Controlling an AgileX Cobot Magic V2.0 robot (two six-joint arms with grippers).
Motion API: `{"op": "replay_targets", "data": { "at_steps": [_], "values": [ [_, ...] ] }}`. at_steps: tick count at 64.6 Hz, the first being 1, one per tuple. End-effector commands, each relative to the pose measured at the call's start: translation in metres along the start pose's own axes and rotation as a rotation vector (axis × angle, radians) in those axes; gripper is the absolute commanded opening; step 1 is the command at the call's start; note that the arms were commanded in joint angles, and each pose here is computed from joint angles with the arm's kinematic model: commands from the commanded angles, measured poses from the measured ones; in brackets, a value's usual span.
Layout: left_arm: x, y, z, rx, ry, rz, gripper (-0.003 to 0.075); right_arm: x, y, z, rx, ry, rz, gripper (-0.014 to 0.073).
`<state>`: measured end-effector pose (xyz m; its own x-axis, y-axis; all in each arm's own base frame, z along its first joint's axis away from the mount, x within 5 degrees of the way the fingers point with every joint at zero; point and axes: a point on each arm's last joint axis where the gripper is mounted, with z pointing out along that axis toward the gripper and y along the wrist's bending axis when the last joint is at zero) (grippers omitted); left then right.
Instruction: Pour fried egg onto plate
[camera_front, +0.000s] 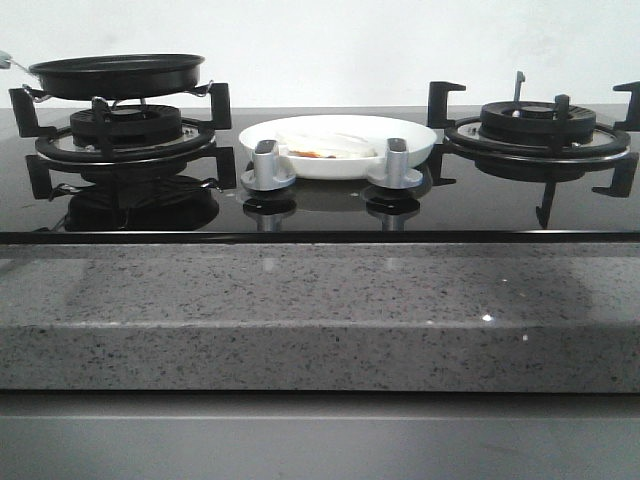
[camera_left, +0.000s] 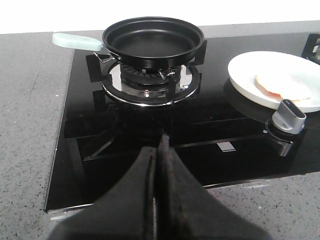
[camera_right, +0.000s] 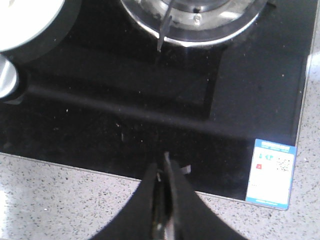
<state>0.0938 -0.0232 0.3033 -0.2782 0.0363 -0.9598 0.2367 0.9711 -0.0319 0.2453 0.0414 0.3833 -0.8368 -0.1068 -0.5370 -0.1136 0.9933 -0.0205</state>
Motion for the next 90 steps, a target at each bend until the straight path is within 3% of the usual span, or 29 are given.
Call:
{"op": "replay_targets", "data": {
  "at_steps": [1, 46, 90],
  "values": [
    [-0.017, 0.000, -0.003, 0.000, -0.111, -0.006, -0.0019, 0.008, -0.004, -0.020, 0.005, -0.195, 0.000, -0.0060],
    [-0.017, 0.000, -0.003, 0.000, -0.111, -0.006, -0.0019, 0.188, -0.007, -0.017, -0.057, -0.937, -0.011, -0.0060],
    [-0.017, 0.000, -0.003, 0.000, -0.111, -0.006, -0.0019, 0.196, -0.008, -0.021, -0.060, -0.989, -0.008, -0.0060]
  ]
}}
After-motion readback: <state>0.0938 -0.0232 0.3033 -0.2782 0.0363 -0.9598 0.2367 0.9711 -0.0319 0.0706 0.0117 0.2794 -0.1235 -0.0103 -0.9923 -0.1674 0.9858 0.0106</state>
